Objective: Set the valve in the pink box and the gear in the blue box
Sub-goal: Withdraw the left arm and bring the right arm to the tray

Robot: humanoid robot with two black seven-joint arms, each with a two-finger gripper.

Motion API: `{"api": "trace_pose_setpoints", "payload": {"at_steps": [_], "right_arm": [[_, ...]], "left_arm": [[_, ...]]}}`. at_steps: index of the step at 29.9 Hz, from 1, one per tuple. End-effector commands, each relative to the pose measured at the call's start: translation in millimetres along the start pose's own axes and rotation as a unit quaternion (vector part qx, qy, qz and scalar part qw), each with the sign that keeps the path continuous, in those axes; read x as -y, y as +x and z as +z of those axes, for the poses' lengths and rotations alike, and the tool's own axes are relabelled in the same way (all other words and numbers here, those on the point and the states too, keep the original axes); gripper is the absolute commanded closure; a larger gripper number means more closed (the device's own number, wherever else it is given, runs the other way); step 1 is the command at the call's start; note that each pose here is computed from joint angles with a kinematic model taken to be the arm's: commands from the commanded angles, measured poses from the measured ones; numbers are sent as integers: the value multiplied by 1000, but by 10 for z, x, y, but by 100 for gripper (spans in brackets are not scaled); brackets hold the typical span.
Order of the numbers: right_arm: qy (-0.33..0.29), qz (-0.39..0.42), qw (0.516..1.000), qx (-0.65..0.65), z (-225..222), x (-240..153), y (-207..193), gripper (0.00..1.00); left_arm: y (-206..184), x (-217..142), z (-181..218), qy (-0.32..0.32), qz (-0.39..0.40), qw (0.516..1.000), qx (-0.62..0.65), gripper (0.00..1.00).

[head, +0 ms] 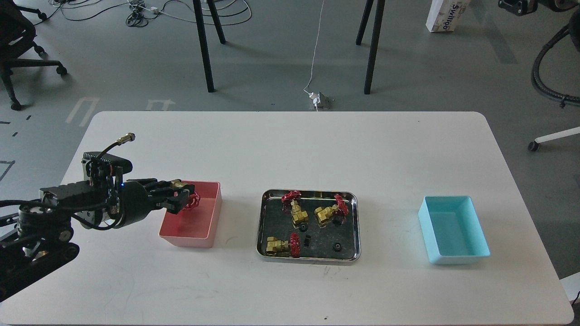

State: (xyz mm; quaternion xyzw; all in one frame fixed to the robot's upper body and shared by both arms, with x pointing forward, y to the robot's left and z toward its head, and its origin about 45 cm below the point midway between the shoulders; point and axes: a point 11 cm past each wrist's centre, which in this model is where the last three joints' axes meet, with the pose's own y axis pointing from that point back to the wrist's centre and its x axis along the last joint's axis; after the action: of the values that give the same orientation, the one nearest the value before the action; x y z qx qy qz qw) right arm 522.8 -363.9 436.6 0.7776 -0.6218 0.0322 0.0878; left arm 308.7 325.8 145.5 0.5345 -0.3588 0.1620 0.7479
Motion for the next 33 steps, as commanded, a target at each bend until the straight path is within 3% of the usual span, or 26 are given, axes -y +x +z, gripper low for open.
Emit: {"api": "trace_pose_setpoints", "payload": {"at_steps": [1,8,16,19,23,27,33], "right_arm": [[1,-1,1000,-1,-15,3,-7,2],[-2,-3,1000,-19,-11,7,-30,2],[-3,-12,1000,-21,0,10,-66,1],[-11,-62,997,-52,33,77,-317,1],[-45,-183,965,-182,260,130,-1057,1],[-74,-311,896,-308,593,-57,-1780,1],[-102,-470,740,-471,1354,-545,-2779,1]], "left_arm": [[-36,9,-9,1,4,1000,-4,50],[-35,79,92,-10,7,1000,-9,41],[162,52,63,-10,38,999,-20,15],[809,-103,-71,-10,144,986,-82,3],[1905,-480,-332,-37,299,931,-206,1],[2739,-802,-460,-71,392,874,-278,1],[3399,-1249,-480,-124,455,814,-339,1]]}}
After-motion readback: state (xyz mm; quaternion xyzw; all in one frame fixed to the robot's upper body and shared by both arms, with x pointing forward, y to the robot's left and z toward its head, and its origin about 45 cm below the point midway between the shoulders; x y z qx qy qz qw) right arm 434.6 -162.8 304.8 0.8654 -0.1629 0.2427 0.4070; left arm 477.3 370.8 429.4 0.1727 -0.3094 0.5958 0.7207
